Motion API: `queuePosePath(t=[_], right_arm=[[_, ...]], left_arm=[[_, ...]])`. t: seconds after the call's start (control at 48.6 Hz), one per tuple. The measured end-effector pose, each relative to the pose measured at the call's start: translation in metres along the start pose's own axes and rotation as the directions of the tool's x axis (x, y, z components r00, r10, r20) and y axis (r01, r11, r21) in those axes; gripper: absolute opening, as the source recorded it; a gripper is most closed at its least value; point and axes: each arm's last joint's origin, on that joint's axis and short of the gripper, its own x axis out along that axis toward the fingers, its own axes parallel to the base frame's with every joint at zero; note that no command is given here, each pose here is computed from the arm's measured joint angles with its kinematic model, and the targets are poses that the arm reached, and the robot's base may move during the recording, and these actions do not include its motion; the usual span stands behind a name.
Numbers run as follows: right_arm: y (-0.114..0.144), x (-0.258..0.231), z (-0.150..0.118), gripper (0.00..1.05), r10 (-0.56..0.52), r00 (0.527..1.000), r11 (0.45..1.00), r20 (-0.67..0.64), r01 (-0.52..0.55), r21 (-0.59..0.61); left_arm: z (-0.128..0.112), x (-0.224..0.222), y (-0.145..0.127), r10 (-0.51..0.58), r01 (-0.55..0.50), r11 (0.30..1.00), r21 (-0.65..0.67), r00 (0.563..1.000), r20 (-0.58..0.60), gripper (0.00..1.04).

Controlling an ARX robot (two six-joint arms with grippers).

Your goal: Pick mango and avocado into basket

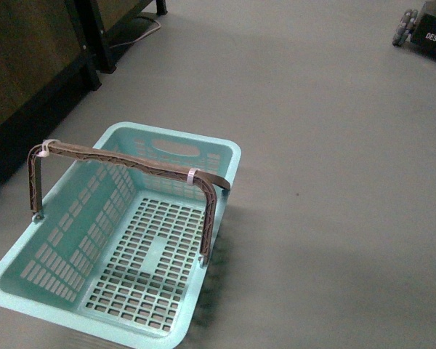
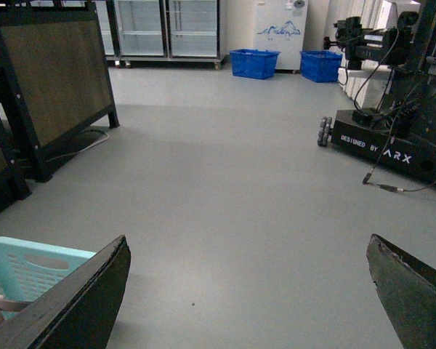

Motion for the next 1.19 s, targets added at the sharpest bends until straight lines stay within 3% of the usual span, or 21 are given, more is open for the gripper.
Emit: queuePosePath(t=[0.267, 0.473, 0.555, 0.617, 0.699, 0.782, 0.884, 1.049, 1.193], right_arm=[[0.0, 0.0, 0.0, 0.97, 0.0, 1.0, 1.0, 0.0, 0.0, 0.0], [0.0, 0.0, 0.0, 0.97, 0.0, 1.0, 1.0, 0.0, 0.0, 0.0], [0.0, 0.0, 0.0, 0.97, 0.0, 1.0, 1.0, 0.0, 0.0, 0.0], [0.0, 0.0, 0.0, 0.97, 0.0, 1.0, 1.0, 0.0, 0.0, 0.0], [0.0, 0.0, 0.0, 0.97, 0.0, 1.0, 1.0, 0.0, 0.0, 0.0], [0.0, 0.0, 0.0, 0.97, 0.0, 1.0, 1.0, 0.0, 0.0, 0.0], [0.0, 0.0, 0.0, 0.97, 0.0, 1.0, 1.0, 0.0, 0.0, 0.0], [0.0, 0.0, 0.0, 0.97, 0.0, 1.0, 1.0, 0.0, 0.0, 0.0], [0.0, 0.0, 0.0, 0.97, 0.0, 1.0, 1.0, 0.0, 0.0, 0.0]], left_arm=[[0.0, 0.0, 0.0, 0.0, 0.0, 1.0, 0.0, 1.0, 0.0, 0.5], [-0.001, 0.0, 0.0, 0.009, -0.009, 1.0, -0.007, 1.0, -0.012, 0.99], [-0.009, 0.005, -0.002, 0.095, -0.132, 0.983, -0.126, 0.96, -0.263, 0.97], [-0.016, 0.017, -0.004, 0.035, -0.17, 0.93, -0.326, 0.924, -0.381, 0.97], [-0.014, 0.041, -0.001, 0.02, -0.278, 0.783, -0.557, 0.905, -0.424, 0.97], [-0.017, 0.075, -0.004, -0.009, -0.329, 0.658, -0.677, 0.896, -0.444, 0.97], [-0.039, 0.124, -0.015, -0.057, -0.378, 0.551, -0.744, 0.872, -0.486, 0.97], [-0.086, 0.177, -0.038, -0.113, -0.431, 0.484, -0.762, 0.832, -0.543, 0.97], [-0.11, 0.203, -0.051, -0.138, -0.453, 0.449, -0.77, 0.816, -0.561, 0.97]])
